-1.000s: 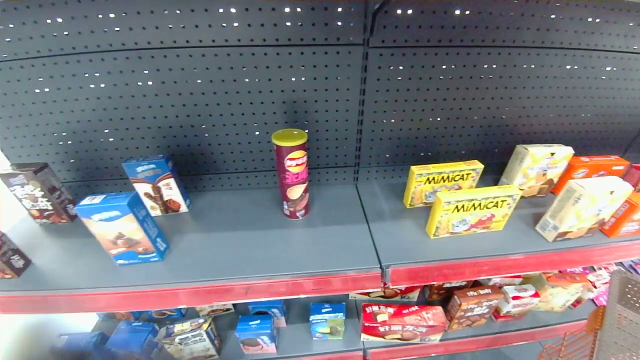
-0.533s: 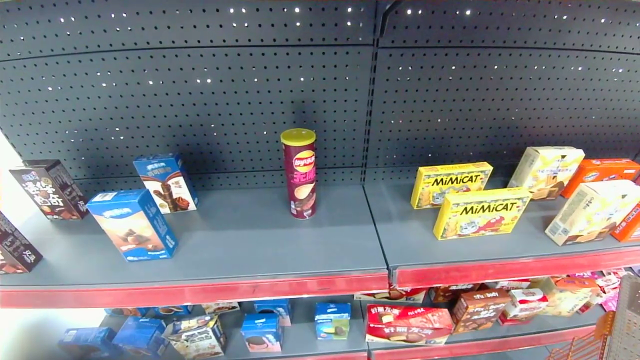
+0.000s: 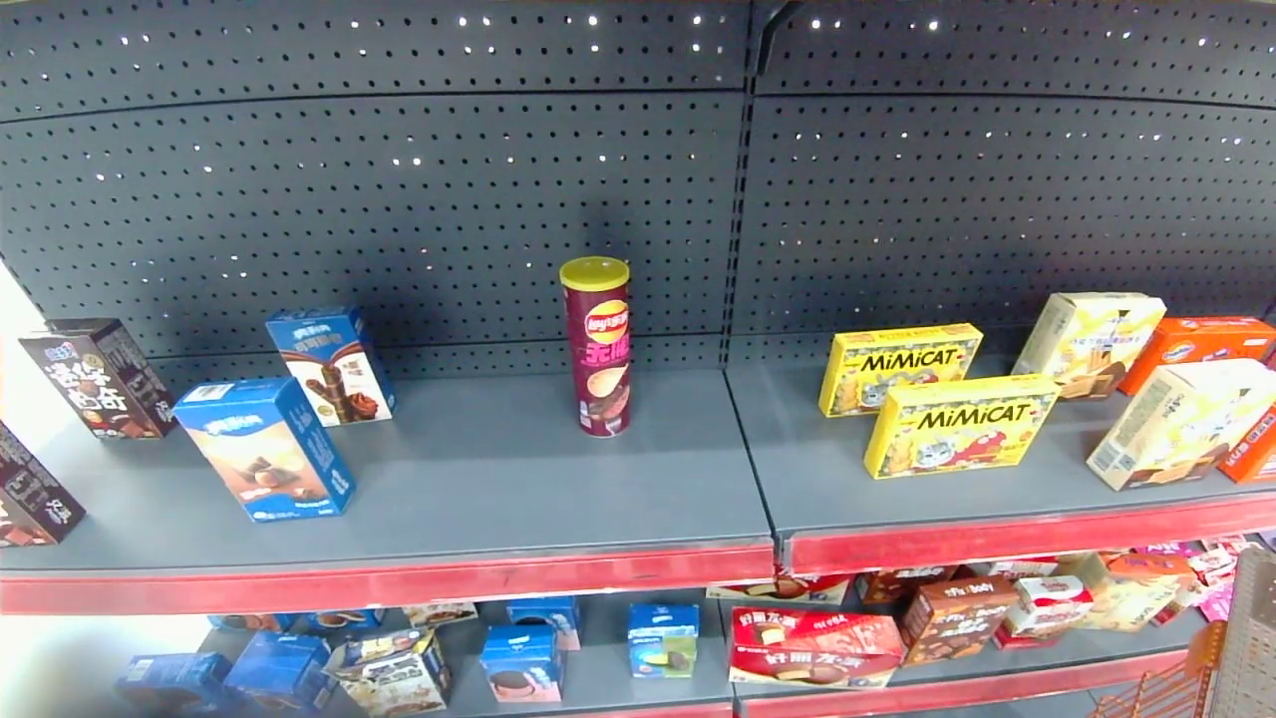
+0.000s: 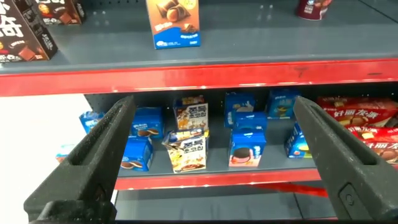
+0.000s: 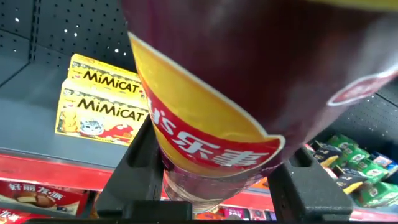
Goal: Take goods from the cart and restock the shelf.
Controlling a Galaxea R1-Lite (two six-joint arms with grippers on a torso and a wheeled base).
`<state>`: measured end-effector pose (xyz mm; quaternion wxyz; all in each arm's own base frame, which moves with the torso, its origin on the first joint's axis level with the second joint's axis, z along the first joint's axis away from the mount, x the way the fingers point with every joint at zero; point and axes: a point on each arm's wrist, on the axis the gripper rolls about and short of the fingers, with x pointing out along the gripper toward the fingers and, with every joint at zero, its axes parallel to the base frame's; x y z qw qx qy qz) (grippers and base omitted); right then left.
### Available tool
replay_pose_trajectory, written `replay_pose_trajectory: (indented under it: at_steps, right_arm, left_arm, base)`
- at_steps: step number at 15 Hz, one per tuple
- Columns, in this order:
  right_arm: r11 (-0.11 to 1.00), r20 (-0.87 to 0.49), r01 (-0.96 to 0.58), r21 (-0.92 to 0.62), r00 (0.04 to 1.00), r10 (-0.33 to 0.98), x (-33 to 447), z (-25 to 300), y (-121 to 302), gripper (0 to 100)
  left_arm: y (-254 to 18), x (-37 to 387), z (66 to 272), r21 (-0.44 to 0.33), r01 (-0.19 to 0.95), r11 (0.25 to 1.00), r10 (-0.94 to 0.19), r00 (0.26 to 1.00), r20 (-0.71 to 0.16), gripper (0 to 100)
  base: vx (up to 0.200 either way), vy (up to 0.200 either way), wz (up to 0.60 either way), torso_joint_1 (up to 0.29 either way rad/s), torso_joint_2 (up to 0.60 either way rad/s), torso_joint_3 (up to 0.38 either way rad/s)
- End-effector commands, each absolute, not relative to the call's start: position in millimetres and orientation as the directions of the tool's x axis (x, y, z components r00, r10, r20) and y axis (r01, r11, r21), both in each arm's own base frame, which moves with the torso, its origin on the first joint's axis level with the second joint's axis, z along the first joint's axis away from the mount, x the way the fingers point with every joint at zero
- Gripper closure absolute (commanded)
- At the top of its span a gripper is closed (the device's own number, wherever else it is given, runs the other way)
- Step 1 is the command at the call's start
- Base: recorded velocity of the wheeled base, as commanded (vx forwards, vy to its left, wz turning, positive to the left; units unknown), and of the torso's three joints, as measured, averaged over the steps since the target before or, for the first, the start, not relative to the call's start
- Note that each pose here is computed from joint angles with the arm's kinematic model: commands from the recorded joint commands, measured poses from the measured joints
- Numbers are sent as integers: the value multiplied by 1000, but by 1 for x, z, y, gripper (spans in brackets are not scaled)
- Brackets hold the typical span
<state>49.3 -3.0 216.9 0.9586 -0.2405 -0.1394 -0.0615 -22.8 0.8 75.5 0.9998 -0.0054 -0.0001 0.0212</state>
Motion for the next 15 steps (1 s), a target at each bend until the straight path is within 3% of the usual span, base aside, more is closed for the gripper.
replay_pose_trajectory:
  at_steps: [1, 15]
  right_arm:
    - [876, 296, 185, -445, 954, -51, 48, 215, -3, 100]
    - [876, 302, 185, -445, 952, -47, 46, 214, -3, 100]
  left_arm:
    - [1, -23, 75, -12, -43, 999, 43, 999, 0, 0]
    - [1, -23, 75, -11, -41, 999, 41, 999, 0, 0]
  base:
    - [0, 0, 600, -2, 2, 2]
    - [0, 0, -43, 0, 1, 0]
